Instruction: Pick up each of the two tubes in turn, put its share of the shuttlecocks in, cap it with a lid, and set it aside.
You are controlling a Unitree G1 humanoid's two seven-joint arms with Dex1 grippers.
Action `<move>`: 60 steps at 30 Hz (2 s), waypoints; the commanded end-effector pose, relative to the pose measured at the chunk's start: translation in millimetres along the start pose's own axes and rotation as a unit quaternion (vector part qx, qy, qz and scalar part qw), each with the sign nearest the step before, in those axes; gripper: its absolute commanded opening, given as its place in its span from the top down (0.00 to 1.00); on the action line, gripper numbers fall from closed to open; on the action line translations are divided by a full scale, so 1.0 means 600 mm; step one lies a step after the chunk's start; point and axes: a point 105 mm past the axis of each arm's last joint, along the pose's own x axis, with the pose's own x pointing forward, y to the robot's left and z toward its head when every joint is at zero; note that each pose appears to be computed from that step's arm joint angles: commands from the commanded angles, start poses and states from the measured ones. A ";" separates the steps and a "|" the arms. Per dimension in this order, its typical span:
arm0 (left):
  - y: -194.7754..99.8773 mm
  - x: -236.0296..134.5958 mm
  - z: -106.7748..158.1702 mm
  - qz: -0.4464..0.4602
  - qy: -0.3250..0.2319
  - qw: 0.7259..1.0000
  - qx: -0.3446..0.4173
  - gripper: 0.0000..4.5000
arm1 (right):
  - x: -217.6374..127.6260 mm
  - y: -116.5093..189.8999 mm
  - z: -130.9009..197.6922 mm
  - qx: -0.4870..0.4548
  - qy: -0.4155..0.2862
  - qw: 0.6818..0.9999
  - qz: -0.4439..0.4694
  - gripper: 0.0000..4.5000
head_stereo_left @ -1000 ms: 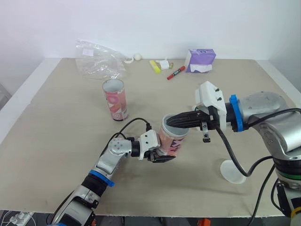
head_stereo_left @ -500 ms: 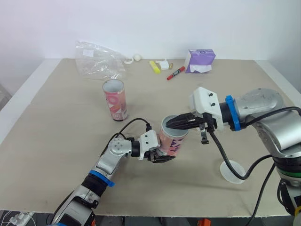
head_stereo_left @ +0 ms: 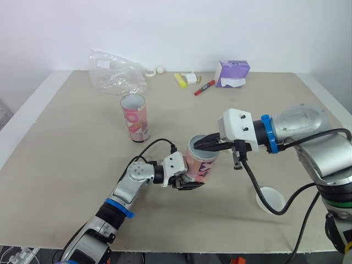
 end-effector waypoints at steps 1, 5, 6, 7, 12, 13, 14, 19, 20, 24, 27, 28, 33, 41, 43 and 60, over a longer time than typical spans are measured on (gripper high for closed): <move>0.001 -0.002 -0.012 0.003 0.012 1.000 -0.008 0.27 | 0.027 0.031 -0.045 0.061 0.027 0.996 0.051 0.99; 0.001 -0.003 -0.011 0.005 0.011 1.000 -0.008 0.27 | 0.006 0.002 -0.018 0.084 -0.020 0.996 0.014 0.99; 0.001 -0.004 -0.011 0.005 0.011 1.000 -0.007 0.27 | -0.003 -0.003 -0.012 0.092 -0.034 0.995 0.006 0.99; 0.001 -0.004 -0.010 0.005 0.010 1.000 -0.007 0.27 | -0.013 -0.007 -0.006 0.099 -0.048 0.994 -0.002 0.99; 0.003 -0.011 -0.011 0.007 0.012 1.000 -0.005 0.27 | -0.101 -0.022 0.009 0.124 -0.103 0.985 -0.067 0.99; 0.003 -0.012 -0.011 0.006 0.012 1.000 -0.005 0.27 | -0.116 -0.025 0.013 0.129 -0.117 0.981 -0.084 0.99; 0.003 -0.013 -0.011 0.006 0.012 1.000 -0.004 0.27 | -0.129 -0.025 0.015 0.134 -0.128 0.978 -0.097 0.99; 0.001 -0.014 -0.007 -0.004 0.011 1.000 0.001 0.27 | -0.166 -0.008 0.006 0.177 -0.144 0.964 -0.138 0.99; 0.004 -0.013 -0.003 -0.003 0.007 1.000 0.001 0.27 | -0.161 0.009 -0.009 0.198 -0.138 0.960 -0.140 0.99; 0.009 -0.014 0.012 -0.008 -0.014 1.000 0.004 0.27 | -0.125 0.057 -0.043 0.241 -0.126 0.951 -0.145 0.99; 0.005 -0.018 0.027 -0.024 -0.036 0.999 0.002 0.27 | -0.088 0.083 -0.068 0.249 -0.104 0.952 -0.147 0.99; 0.004 -0.019 0.031 -0.030 -0.042 0.999 0.000 0.27 | -0.081 0.087 -0.073 0.254 -0.102 0.950 -0.150 0.99; -0.001 -0.027 0.040 -0.055 -0.054 0.997 0.000 0.10 | -0.053 0.112 -0.096 0.269 -0.105 0.948 -0.136 0.93; 0.005 -0.035 0.046 -0.065 -0.043 0.995 0.060 0.00 | -0.015 0.133 -0.107 0.249 -0.105 0.957 -0.106 0.16; 0.005 -0.037 0.046 -0.065 -0.042 0.995 0.064 0.00 | -0.010 0.134 -0.107 0.245 -0.106 0.958 -0.103 0.01; 0.014 -0.124 0.076 -0.036 -0.046 0.996 0.063 0.00 | 0.055 0.119 -0.128 0.235 -0.156 0.950 -0.138 0.01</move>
